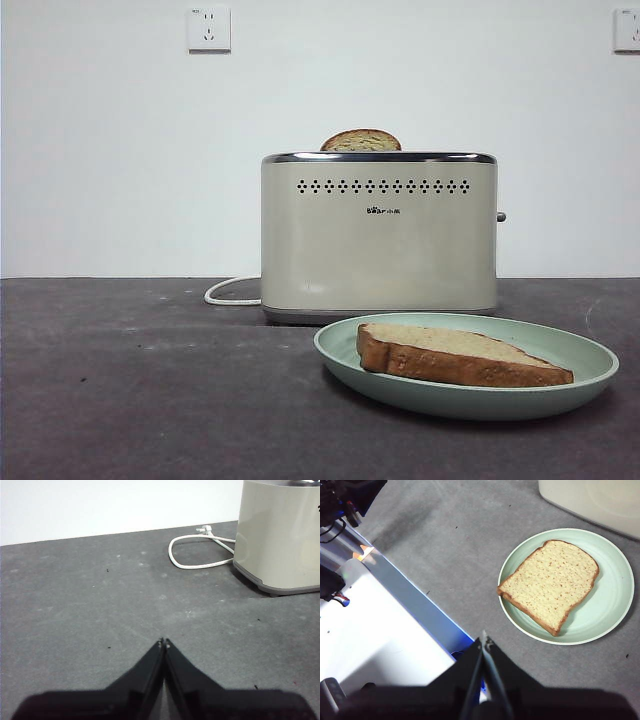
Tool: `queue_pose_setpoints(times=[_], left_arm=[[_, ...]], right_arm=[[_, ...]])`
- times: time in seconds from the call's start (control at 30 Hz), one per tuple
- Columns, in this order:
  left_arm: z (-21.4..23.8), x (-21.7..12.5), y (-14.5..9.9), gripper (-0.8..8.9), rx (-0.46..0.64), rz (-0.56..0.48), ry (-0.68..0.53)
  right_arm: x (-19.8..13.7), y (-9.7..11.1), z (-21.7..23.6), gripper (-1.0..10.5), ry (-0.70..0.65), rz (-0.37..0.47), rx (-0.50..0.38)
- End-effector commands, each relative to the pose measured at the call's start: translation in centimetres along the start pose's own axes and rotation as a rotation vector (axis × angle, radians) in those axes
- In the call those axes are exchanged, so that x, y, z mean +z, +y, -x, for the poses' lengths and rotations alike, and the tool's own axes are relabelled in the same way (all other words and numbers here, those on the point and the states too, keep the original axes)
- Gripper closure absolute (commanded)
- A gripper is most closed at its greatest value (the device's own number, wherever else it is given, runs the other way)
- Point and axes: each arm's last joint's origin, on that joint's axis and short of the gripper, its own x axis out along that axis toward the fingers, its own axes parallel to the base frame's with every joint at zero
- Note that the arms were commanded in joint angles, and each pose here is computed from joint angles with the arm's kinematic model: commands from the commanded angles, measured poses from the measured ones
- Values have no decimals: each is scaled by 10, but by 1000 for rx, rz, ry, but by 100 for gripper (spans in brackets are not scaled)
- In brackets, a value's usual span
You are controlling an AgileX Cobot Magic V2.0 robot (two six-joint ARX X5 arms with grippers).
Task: Take the bread from the toaster,put the bread on the plate,put the plate on the table
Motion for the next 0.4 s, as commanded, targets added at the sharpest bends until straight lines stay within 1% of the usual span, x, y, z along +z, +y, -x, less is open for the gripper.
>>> queue_pose_setpoints(times=[0.03,0.3,0.37,0.4], left_arm=[[-1,-3,0,817,6,8,9],[-1,-3,0,817,6,8,9],[-1,-3,0,817,6,9,9],[-1,-3,0,817,6,8,9]], right_arm=[[0,0,0,944,-3,6,-2],[-1,1,1,944,-8,12,-3],[-3,0,6,944,-30,4,-23],[-3,-1,8,945,-47,26,-40]])
